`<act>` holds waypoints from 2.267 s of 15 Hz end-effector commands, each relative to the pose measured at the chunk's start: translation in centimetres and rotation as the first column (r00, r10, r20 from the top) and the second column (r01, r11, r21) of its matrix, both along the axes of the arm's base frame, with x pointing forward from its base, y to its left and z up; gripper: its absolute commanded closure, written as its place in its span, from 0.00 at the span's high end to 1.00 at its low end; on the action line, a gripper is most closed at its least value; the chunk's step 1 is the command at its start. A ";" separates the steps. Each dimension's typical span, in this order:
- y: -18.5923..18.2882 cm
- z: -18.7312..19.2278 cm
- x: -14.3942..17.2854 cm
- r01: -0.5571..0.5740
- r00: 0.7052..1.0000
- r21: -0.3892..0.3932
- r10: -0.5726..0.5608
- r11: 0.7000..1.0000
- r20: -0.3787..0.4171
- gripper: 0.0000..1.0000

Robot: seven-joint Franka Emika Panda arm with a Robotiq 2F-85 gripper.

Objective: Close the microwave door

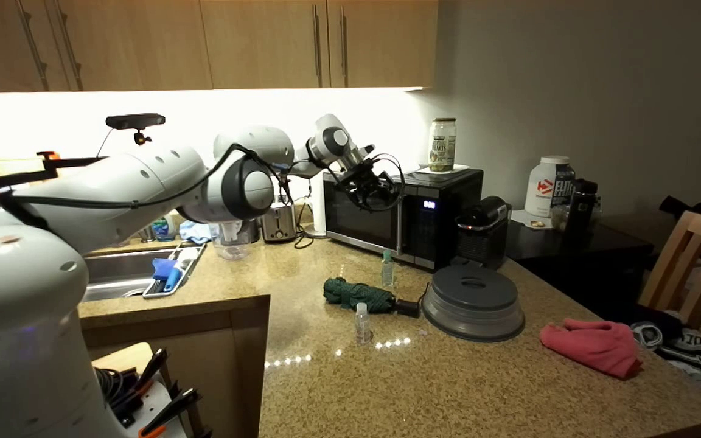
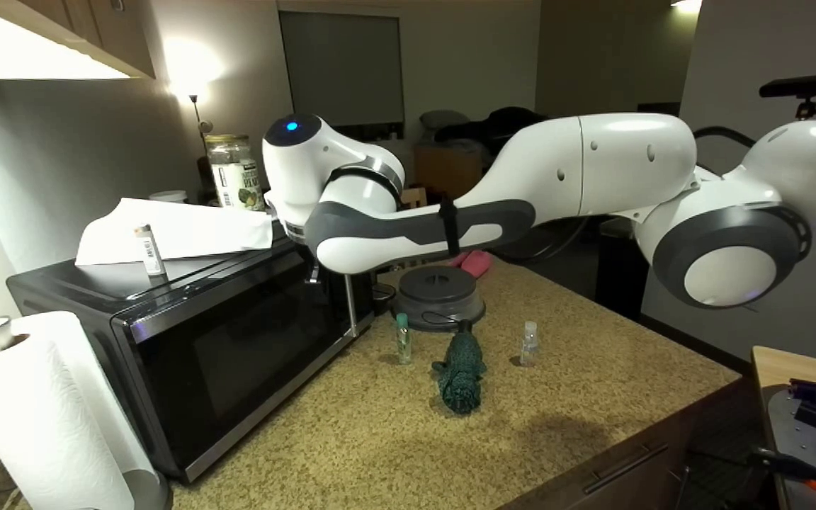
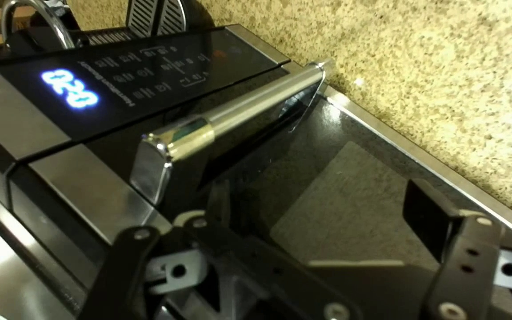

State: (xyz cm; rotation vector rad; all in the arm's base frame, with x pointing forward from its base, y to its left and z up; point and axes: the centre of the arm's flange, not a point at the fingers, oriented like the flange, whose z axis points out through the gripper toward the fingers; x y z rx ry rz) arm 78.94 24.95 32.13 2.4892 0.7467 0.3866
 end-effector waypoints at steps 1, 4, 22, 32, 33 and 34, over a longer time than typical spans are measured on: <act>0.0 3.9 0.7 -0.001 0.997 0.004 0.001 1.000 -0.079 1.00; -0.1 5.8 -0.8 0.028 0.992 0.003 -0.027 1.000 -0.125 1.00; 0.1 4.9 -7.0 0.251 0.939 0.157 -0.200 0.955 -0.281 1.00; -1.4 10.9 -9.8 0.169 0.974 0.181 -0.137 0.969 -0.178 1.00; 1.1 10.9 -4.7 0.206 0.966 0.167 -0.173 0.964 -0.191 1.00; 1.1 11.4 -4.7 0.204 0.967 0.171 -0.172 0.964 -0.186 1.00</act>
